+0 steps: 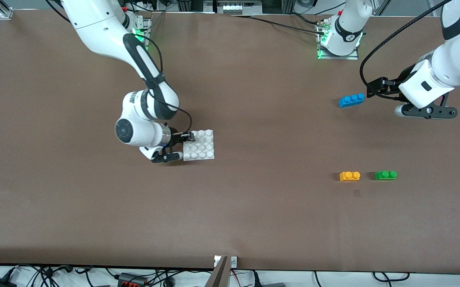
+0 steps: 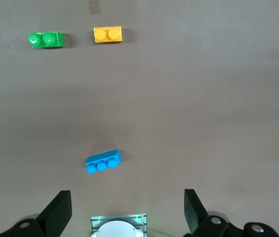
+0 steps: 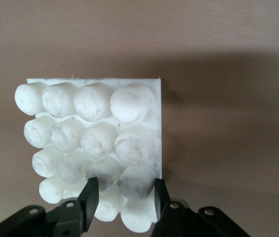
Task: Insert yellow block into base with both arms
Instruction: 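Slide the base plate with the right gripper while the left gripper reaches the yellow brick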
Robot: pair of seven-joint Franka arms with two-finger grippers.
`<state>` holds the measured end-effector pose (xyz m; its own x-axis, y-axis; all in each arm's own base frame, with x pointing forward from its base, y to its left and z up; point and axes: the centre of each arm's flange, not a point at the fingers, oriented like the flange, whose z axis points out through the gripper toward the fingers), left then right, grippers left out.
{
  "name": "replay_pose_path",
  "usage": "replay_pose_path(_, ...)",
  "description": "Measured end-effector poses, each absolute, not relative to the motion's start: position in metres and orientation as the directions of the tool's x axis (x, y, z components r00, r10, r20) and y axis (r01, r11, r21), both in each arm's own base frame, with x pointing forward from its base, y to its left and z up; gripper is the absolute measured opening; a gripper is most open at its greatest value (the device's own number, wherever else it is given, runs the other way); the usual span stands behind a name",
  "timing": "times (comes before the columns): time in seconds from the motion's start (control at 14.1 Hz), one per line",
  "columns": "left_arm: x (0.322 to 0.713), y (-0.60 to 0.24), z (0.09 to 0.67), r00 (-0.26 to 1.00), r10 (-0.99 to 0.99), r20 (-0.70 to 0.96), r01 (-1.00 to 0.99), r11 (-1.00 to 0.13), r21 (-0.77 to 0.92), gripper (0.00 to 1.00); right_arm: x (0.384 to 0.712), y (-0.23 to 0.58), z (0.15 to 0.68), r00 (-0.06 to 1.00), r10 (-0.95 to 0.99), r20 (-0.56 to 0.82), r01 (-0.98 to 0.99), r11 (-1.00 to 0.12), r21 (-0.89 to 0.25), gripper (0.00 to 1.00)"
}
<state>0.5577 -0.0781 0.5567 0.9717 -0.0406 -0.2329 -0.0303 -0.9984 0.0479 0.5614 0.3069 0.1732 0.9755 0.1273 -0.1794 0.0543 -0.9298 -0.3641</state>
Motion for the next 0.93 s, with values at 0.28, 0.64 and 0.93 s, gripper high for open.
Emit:
replay_pose_path(0.28,0.607,-0.076,0.478,0.961,-0.029,-0.276,-0.019,-0.999,0.040,1.00,0.560,0.355,0.174,0.980,0.098,-0.173,0.029,-0.932,-0.361,0.50)
replay_pose_path(0.64,0.667,-0.092,0.357,0.977,-0.070,-0.201,-0.057,-0.996,0.067,1.00,0.553,0.419,0.172,0.984,0.069,-0.162,0.002,-0.924,-0.383,0.50)
replay_pose_path(0.93,0.688,-0.077,0.306,0.984,-0.106,-0.140,-0.096,-0.992,0.077,1.00,0.544,0.464,0.171,0.987,0.021,-0.160,-0.044,-0.919,-0.393,0.51)
